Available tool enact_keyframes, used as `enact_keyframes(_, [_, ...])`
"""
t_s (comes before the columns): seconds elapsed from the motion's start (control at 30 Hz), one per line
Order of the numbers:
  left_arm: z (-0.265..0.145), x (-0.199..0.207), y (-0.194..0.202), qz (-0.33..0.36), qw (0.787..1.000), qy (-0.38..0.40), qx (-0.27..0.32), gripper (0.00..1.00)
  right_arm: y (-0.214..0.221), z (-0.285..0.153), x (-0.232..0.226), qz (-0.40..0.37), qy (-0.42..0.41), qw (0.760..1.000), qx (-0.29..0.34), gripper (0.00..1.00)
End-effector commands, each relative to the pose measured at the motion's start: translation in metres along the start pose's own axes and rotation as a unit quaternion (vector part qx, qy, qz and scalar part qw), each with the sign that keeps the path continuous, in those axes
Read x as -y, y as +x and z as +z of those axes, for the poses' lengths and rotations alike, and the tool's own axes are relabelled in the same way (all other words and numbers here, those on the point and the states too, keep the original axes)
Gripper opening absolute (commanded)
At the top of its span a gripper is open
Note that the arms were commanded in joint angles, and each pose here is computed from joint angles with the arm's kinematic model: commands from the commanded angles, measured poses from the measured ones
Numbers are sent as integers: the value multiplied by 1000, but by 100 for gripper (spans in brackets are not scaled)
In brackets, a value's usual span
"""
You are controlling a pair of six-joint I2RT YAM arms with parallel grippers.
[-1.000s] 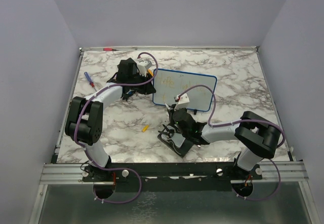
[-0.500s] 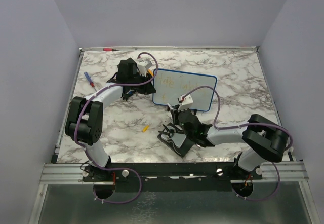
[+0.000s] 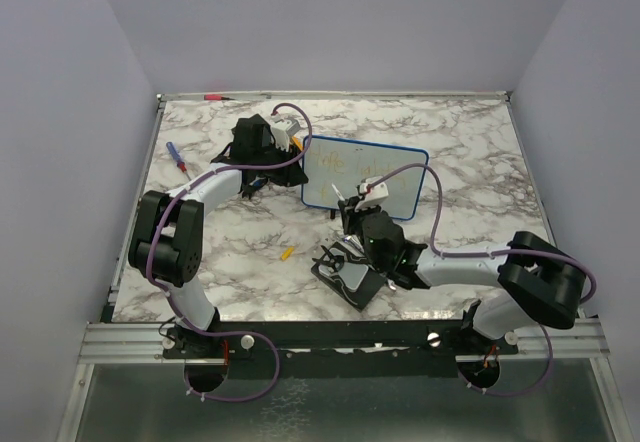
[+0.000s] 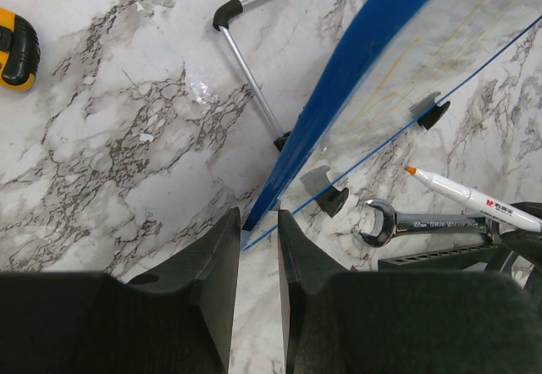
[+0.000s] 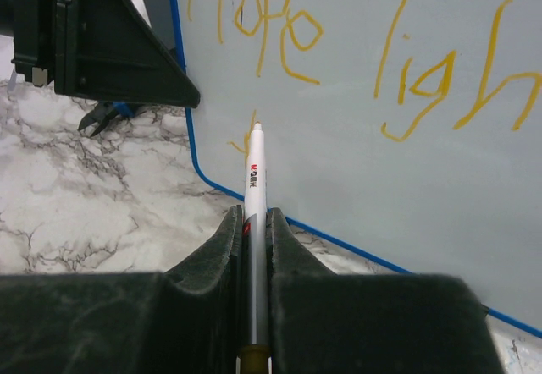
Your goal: Write a sentence on the whiteboard
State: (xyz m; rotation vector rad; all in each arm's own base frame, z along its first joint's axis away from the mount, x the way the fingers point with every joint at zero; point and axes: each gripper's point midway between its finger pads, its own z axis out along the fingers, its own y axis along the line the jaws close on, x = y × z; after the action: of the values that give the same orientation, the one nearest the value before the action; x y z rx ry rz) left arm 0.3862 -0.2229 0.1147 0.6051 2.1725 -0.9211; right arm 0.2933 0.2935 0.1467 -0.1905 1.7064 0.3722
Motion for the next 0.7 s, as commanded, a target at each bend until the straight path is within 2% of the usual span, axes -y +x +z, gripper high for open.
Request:
enact_keyframes(0.0, [-1,1,-14,17,1000,-4,16,25,-19,10,-2,-5,18,999,32,0])
enact_keyframes(0.67, [0,1,-14,17,1000,-4,16,25,6,18,20,-4,63,998,-1,0])
